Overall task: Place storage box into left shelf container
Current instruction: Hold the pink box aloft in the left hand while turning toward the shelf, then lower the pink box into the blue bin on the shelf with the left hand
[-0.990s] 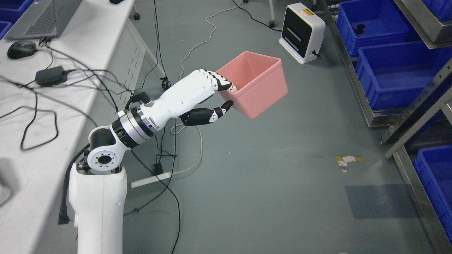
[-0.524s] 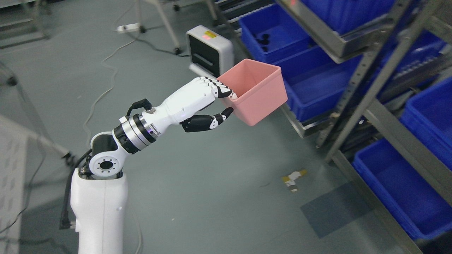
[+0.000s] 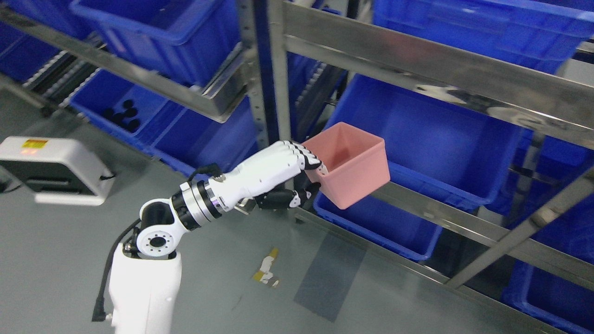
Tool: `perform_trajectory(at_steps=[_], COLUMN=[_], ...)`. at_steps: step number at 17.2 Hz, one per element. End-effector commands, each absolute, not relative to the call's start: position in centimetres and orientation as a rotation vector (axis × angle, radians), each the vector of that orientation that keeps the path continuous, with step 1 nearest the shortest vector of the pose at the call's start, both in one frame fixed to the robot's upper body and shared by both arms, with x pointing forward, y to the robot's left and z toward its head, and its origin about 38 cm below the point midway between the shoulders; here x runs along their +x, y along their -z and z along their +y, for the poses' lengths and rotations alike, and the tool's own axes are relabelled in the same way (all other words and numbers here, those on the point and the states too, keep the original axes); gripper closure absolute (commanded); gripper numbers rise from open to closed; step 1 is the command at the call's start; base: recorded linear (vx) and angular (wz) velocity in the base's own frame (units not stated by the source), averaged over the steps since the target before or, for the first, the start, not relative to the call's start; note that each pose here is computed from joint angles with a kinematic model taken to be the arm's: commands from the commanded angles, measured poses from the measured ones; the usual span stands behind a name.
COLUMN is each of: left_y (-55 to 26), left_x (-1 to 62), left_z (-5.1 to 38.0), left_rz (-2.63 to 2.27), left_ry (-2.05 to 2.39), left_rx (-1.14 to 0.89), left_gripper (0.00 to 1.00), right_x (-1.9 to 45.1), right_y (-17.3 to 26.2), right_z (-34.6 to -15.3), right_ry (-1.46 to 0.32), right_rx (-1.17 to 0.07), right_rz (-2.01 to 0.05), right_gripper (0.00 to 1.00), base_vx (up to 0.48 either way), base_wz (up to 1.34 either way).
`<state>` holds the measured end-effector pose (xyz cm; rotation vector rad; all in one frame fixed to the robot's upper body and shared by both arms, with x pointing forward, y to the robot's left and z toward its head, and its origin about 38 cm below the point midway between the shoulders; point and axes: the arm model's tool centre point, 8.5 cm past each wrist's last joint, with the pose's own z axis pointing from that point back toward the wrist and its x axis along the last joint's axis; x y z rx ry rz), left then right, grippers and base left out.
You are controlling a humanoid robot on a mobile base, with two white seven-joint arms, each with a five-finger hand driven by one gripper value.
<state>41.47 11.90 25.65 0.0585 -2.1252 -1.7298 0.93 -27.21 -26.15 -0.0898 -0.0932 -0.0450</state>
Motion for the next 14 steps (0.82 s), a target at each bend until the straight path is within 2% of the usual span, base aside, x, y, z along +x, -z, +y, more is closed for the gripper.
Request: perform_trajectory(at_steps=[1, 5, 7, 14], left_y=[-19.6, -19.1, -18.7, -16.3], left_x=[37.6, 38.1, 38.9, 43.8], left_z=[7.0, 7.2, 7.8, 14.0], left_rz=[-2.014, -1.986, -1.926, -1.719], left_ry=[1.877, 1.881, 1.913, 1.805], left_rx=[-0.208, -0.196, -0.111, 0.11], left_gripper=[0.97, 0.97, 0.97, 0.97], right_x=[1.1, 1.1, 1.1, 1.1], right_y=[26.1, 26.1, 26.1, 26.1], right_z=[-28.4, -28.4, -28.4, -28.4], right_ry=[0.047, 0.047, 0.047, 0.047], right_rx=[-0.108, -0.108, -0.108, -0.108], right_rz=[-0.104, -0.104, -0.104, -0.104], right_gripper=[0.0, 0.0, 0.0, 0.0], base_vx=[0.255, 0.212, 0.186, 0.1], base_wz=[-0.97, -0.67, -0.56, -0.35])
